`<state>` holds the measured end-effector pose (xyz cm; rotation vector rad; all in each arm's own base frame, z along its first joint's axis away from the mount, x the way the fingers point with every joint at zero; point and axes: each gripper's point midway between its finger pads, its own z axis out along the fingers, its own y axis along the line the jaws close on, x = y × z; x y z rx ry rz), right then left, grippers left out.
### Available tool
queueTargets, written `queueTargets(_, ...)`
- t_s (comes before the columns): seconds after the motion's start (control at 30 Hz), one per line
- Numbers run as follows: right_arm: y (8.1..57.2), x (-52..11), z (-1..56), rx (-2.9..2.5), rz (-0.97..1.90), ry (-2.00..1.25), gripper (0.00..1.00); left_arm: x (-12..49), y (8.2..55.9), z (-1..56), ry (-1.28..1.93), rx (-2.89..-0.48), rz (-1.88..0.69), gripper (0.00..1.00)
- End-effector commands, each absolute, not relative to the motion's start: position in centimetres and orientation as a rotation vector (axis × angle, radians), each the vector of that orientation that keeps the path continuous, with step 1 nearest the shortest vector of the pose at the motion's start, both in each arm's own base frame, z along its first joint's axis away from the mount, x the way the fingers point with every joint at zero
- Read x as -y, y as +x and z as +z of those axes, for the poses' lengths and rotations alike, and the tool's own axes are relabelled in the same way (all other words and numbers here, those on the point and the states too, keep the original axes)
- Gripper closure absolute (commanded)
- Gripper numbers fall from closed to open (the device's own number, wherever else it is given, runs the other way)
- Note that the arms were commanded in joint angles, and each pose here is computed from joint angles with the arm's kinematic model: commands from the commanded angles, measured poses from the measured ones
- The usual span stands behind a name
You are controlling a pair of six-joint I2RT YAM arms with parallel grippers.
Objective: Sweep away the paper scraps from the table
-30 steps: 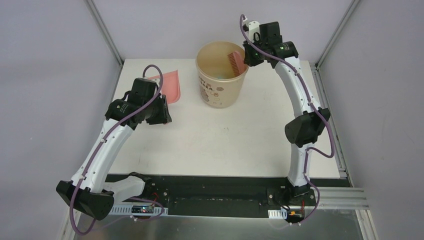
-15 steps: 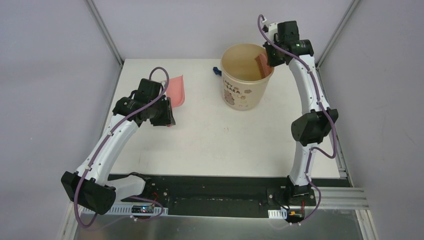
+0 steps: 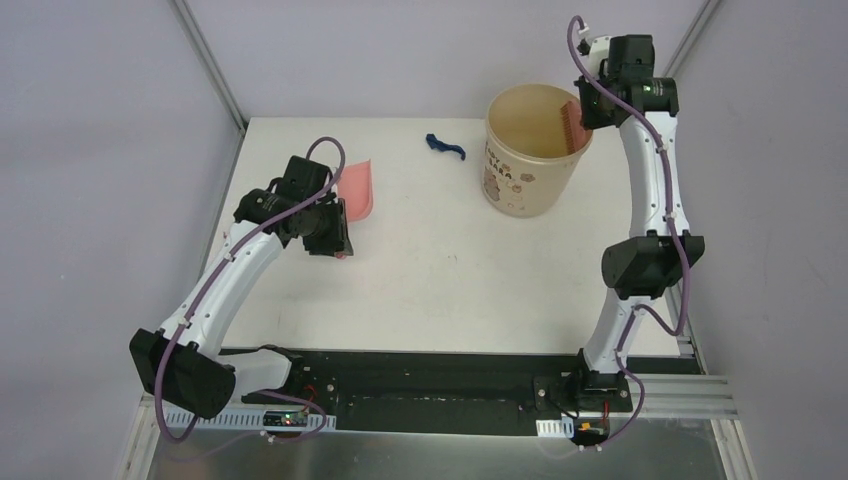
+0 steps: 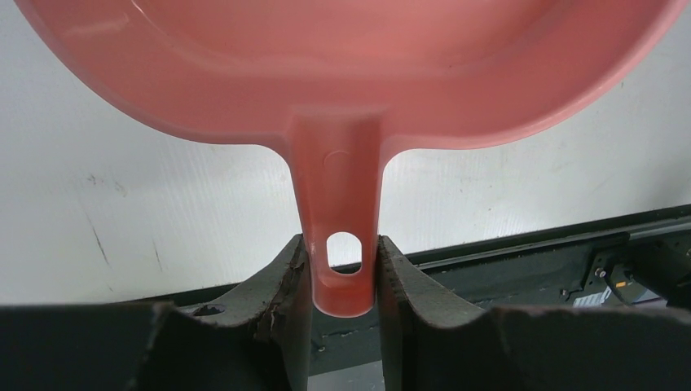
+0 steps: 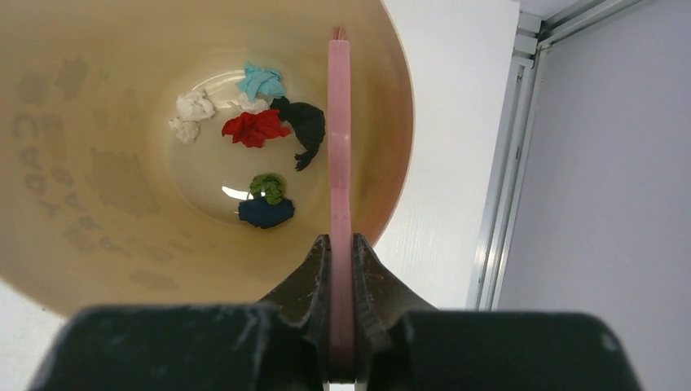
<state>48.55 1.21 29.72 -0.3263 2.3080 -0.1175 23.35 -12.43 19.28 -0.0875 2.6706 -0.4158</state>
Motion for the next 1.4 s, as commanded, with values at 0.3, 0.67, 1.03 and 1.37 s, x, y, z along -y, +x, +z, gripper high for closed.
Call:
queueTargets(0.3,37.6,-8.6,48.1,-1.740,0.257,-0.502,1.00,9.7,22.1,20.6,-0.133,-2.663,-0.256,1.00)
queueTargets(0.67,34.5,-26.5,42.6,-1.815,0.763,-0.838,1.00,2.0,22.3,26.0,-0.395,-2.375,0.150,1.00)
queueTargets(1.03,36.9,-43.4,31.1,-1.830,1.131,-0.907,1.00,1.8,22.9,34.7,-0.523,-1.982,-0.089,1.00)
queueTargets(1.37,36.1,-57.1,28.8,-1.886,1.913,-0.470,1.00,3.1,22.7,32.2,-0.449,-2.034,-0.144,1.00)
